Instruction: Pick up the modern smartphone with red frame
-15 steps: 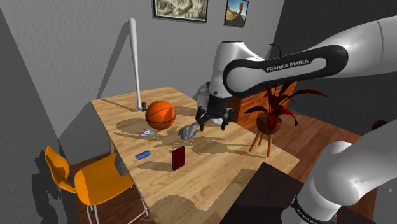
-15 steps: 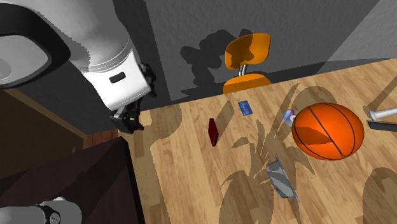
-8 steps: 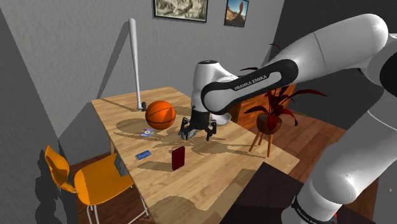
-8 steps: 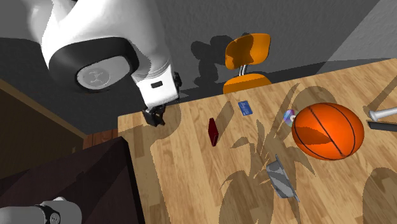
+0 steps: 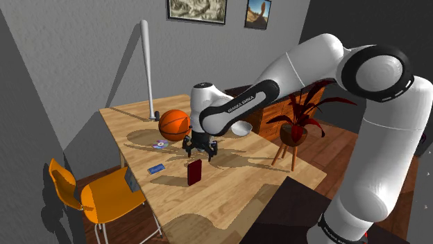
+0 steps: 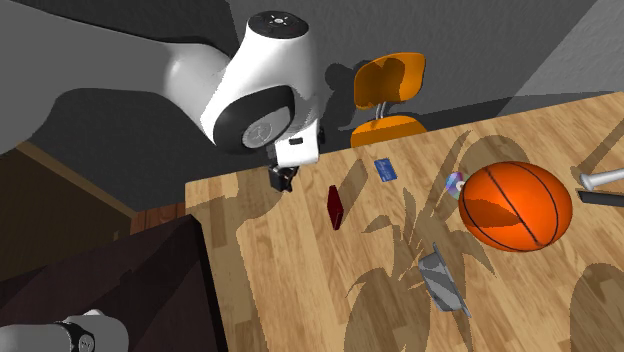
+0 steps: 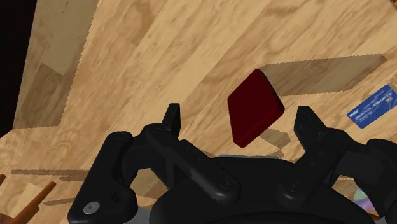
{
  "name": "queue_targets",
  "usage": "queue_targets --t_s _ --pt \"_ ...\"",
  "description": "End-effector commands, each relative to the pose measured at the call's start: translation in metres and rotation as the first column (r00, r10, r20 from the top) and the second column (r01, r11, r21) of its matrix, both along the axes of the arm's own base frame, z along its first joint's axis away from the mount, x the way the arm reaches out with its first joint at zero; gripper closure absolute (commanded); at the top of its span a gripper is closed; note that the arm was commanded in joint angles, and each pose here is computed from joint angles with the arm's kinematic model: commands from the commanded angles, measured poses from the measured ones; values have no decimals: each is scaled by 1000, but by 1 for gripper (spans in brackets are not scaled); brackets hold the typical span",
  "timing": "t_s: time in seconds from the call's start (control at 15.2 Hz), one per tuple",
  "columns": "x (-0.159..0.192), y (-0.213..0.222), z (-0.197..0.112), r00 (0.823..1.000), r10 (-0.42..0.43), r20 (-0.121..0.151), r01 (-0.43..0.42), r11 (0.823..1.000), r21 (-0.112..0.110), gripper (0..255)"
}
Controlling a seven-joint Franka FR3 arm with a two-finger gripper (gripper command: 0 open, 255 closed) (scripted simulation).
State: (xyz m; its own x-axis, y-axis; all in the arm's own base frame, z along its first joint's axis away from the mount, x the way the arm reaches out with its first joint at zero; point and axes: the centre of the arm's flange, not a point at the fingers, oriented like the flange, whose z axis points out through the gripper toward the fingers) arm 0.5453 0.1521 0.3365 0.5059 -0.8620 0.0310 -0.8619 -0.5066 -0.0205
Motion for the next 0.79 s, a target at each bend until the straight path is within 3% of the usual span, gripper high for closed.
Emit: queue_targets --t_s 0.0,0.46,0.73 --pt "17 2 -20 998 -60 -4 60 998 -3 0" --pt "82 -1 -88 967 -253 -18 253 967 -15 0" --pt "84 -1 -107 966 -260 -18 260 966 -16 0"
